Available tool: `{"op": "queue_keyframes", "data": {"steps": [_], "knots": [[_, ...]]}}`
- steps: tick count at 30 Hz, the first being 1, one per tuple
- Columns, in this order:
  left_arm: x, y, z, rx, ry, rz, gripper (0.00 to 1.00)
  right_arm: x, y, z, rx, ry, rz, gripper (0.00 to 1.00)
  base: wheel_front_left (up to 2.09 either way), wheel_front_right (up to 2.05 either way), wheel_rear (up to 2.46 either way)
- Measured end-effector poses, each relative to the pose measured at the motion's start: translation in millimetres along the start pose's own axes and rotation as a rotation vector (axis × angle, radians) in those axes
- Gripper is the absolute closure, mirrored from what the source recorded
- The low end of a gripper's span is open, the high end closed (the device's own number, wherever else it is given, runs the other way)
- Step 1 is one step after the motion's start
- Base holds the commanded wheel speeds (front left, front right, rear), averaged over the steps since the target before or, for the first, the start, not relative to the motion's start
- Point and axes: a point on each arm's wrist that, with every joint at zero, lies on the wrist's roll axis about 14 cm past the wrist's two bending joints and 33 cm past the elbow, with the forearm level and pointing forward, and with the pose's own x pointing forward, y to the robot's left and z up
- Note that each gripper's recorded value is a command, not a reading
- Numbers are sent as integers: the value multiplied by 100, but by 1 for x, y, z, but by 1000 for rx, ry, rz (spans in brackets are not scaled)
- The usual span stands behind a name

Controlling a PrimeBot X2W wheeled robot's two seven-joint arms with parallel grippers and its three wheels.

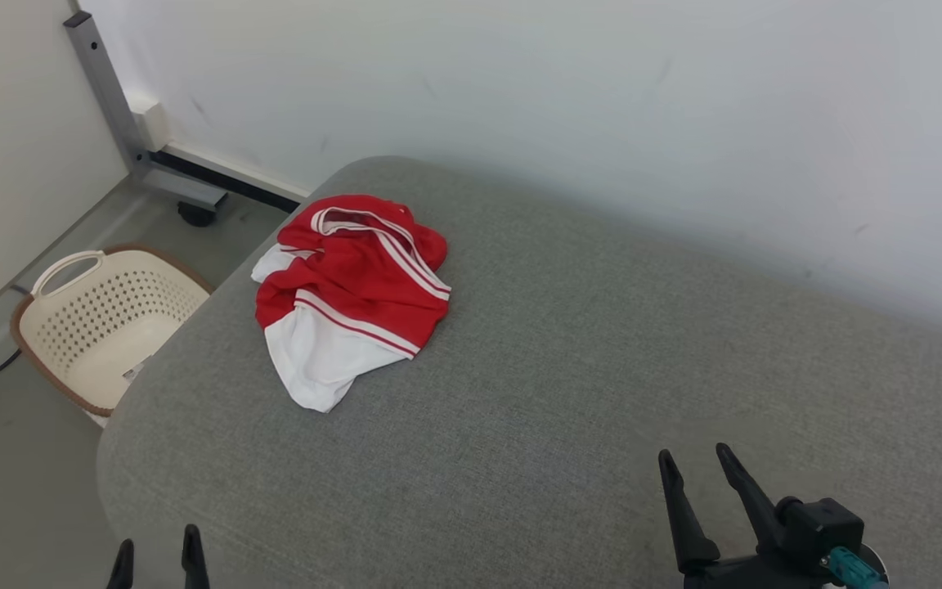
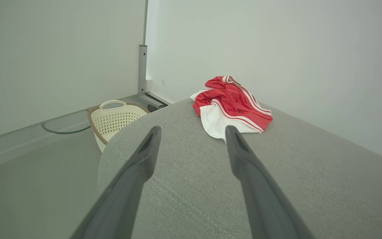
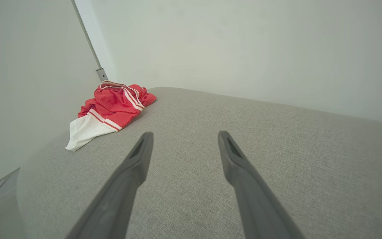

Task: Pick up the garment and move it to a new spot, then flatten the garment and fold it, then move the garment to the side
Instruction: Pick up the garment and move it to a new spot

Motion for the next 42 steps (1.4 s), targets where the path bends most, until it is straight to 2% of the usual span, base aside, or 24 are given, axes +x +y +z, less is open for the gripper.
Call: {"op": "queue_keyframes", "data": {"steps": [5,7,10,12,17,23,29,35,37,40,42], "knots": [[-3,11,-2,-2,12,50,0,9,7,-3,7,8,30,0,0,0,0],[-4,17,-2,-57,7,82,0,9,9,-6,13,13,35,0,0,0,0],[-5,8,-17,-145,49,68,0,9,10,-8,17,20,39,0,0,0,0],[1,-1,-22,-153,64,39,0,11,13,-7,16,17,49,0,0,0,0],[38,-14,-27,-129,128,1,0,16,20,-3,16,9,74,0,0,0,0],[89,-49,-37,-82,256,-86,0,15,19,-3,22,12,74,0,0,0,0],[138,-41,-20,-68,287,-47,0,11,25,6,-50,26,93,0,0,0,0],[195,-54,1,-53,301,-48,0,15,2,20,-94,13,59,0,0,0,0],[212,-66,-1,-124,318,-50,0,15,-9,19,-97,19,42,0,0,0,0],[229,-85,-28,-158,410,-63,0,14,-28,12,-92,44,12,0,0,0,0],[235,-91,-52,-140,496,-63,0,13,-40,5,-85,62,-12,0,0,0,0]]}}
